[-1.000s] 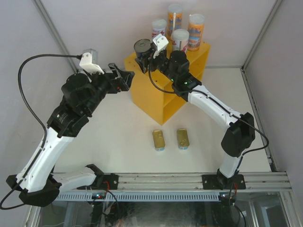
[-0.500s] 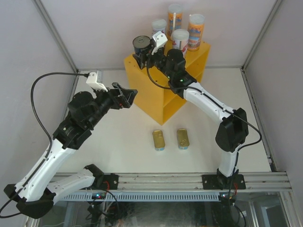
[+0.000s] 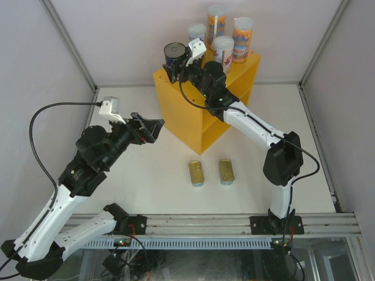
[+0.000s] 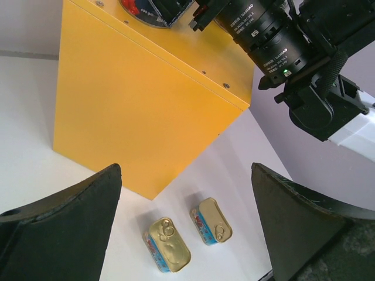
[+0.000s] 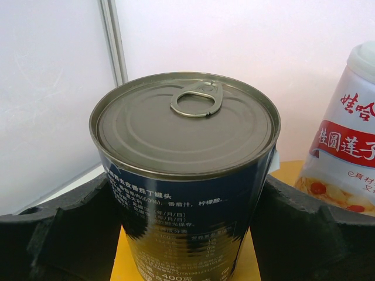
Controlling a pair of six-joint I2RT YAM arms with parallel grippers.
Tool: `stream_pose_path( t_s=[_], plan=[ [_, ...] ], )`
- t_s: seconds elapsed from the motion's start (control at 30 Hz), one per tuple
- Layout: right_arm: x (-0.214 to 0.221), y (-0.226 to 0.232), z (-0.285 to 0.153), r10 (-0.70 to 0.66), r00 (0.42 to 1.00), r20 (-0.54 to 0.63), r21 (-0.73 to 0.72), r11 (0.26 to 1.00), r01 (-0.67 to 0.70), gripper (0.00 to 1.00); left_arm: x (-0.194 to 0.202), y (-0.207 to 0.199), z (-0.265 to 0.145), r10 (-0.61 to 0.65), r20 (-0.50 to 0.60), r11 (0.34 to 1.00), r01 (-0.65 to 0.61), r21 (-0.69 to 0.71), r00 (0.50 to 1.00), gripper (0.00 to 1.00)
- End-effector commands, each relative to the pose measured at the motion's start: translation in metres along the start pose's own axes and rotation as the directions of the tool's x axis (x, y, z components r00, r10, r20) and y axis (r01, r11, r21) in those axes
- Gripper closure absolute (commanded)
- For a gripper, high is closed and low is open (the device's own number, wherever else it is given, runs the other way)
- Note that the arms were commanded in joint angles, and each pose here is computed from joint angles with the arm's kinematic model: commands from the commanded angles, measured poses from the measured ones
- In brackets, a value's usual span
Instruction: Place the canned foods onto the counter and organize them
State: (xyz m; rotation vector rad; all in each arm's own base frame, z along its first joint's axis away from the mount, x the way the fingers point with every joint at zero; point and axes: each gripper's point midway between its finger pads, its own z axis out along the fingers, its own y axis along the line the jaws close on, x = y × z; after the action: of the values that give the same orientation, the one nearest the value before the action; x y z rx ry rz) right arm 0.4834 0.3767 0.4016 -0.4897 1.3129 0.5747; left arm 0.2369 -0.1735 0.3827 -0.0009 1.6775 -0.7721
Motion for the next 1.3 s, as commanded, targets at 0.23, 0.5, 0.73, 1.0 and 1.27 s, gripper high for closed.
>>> stream_pose_path(
  t_s=[0.23,0.5,0.73,1.0,1.27],
  plan=[
    [0.02,-0.003,-0.001,-0.012,0.996,-0.087,0.042,0.999,0.016,0.19,0.014,0.002,-0.002,0.01,-0.035,1.0,-0.009,0.016,0.999,0.0],
    [0.004,-0.001,-0.011,-0.017,0.997,-0.08,0.049,0.999,0.021,0.12,0.02,0.007,-0.002,0.022,-0.041,1.0,-0.022,0.003,0.999,0.0],
    [-0.017,0.009,-0.028,-0.043,0.997,-0.069,0.044,0.998,0.046,0.1,0.029,0.014,-0.001,0.021,-0.047,1.0,-0.022,-0.01,0.999,0.0],
    [-0.03,0.019,-0.051,-0.04,0.997,-0.067,0.044,0.998,0.043,0.1,0.045,0.023,0.001,0.017,-0.07,0.999,-0.019,-0.026,0.997,0.0],
    [-0.038,0.025,-0.076,-0.033,0.997,-0.073,0.062,0.997,0.037,0.09,0.061,0.032,-0.003,0.008,-0.095,0.999,-0.012,-0.041,0.995,0.0]
  ],
)
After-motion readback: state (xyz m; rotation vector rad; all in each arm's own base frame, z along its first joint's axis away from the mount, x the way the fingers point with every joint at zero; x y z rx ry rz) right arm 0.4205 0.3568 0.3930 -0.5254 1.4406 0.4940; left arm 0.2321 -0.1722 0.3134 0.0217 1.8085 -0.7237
